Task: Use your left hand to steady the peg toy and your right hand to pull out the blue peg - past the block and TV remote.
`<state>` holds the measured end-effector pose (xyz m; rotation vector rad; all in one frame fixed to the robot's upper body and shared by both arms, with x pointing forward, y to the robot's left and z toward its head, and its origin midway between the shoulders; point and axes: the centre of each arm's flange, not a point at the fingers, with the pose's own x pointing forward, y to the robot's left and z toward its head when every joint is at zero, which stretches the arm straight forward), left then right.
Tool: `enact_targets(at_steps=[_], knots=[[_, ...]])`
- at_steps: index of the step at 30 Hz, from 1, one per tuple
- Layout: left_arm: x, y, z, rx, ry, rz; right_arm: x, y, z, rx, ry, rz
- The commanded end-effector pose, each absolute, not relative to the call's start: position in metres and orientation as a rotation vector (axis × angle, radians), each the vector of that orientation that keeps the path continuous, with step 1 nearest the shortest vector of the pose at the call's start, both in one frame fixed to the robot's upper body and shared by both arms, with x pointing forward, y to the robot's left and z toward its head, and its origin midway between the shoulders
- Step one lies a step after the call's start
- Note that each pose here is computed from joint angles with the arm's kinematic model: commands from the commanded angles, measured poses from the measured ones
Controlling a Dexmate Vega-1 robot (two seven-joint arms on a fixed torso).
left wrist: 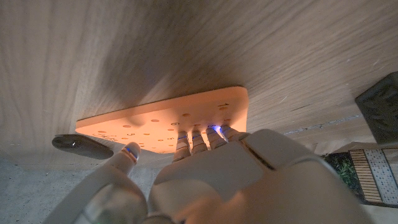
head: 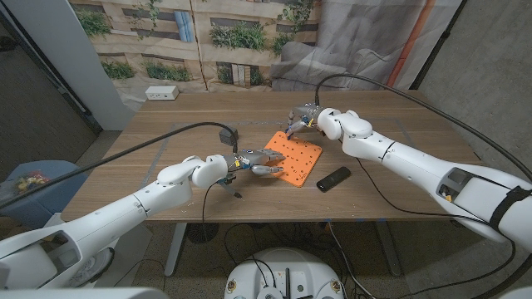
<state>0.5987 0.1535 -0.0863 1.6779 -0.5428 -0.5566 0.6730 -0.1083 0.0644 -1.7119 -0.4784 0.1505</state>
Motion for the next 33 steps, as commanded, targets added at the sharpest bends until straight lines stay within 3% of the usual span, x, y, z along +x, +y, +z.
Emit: enact_targets(at_steps=[1,33], knots=[[0.600,0.154,-0.091,1.688,-0.511,-0.580,0.675,-0.112,0.070,-1.701,-0.469,0.147],[0.601,0.155,-0.088,1.699,-0.518,-0.570,0.659,-0.112,0.091,-1.659,-0.516,0.142]])
